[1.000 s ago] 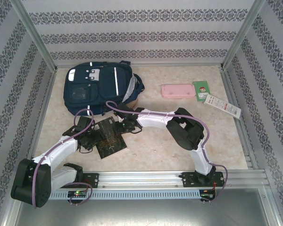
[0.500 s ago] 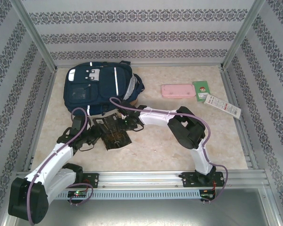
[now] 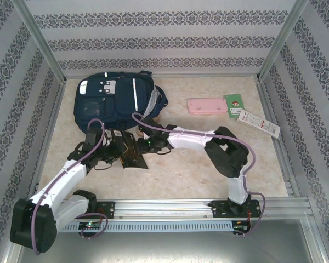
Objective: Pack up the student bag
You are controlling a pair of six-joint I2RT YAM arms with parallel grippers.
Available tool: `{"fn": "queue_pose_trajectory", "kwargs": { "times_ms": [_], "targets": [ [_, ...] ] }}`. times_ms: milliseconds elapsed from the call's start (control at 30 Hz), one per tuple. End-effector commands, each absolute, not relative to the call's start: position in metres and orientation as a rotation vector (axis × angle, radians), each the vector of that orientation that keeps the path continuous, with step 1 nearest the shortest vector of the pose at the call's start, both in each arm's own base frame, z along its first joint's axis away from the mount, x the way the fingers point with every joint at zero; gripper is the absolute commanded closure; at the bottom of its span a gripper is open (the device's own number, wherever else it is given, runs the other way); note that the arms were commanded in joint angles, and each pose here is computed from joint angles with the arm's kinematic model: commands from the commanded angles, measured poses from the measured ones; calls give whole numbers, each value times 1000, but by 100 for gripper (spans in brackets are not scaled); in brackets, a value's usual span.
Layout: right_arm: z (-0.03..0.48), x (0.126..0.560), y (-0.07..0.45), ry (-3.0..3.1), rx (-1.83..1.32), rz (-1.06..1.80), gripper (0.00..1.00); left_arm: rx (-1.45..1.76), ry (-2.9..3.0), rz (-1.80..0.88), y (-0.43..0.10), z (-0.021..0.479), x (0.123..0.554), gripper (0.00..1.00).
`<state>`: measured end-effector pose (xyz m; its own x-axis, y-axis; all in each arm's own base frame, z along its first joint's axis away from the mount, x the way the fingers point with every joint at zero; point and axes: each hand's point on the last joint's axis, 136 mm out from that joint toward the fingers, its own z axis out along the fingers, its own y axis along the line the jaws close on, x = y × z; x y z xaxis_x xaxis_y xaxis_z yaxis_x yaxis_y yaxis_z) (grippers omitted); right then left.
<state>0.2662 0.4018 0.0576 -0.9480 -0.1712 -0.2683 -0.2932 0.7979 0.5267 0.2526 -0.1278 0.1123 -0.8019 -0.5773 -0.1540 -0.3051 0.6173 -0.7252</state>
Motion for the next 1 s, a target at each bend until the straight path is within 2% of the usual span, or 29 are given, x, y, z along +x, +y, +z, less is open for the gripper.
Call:
{"fn": "queue_pose_trajectory", "kwargs": {
  "times_ms": [0,267,433,633,767,867,967],
  "targets": [
    [107,276,396,2654,-295,1042,49,-484,2339,-1106,-143,176,269,99],
    [178,304,354,2437,-57,1479,32,-235,2197,-1316,-174,254,288,100],
    [217,314,336,2289,-4,1635,25,-93,2093,-1477,-194,300,301,100],
    [241,318,336,2195,-18,1776,22,-49,2009,-1582,-204,326,313,100],
    [251,323,343,2112,8,1926,22,-39,1993,-1622,-209,329,319,100],
    [262,324,346,2040,5,2030,26,-41,2012,-1617,-210,324,323,100],
    [261,325,344,2037,7,2033,46,-47,2043,-1595,-210,316,327,100]
  ]
}}
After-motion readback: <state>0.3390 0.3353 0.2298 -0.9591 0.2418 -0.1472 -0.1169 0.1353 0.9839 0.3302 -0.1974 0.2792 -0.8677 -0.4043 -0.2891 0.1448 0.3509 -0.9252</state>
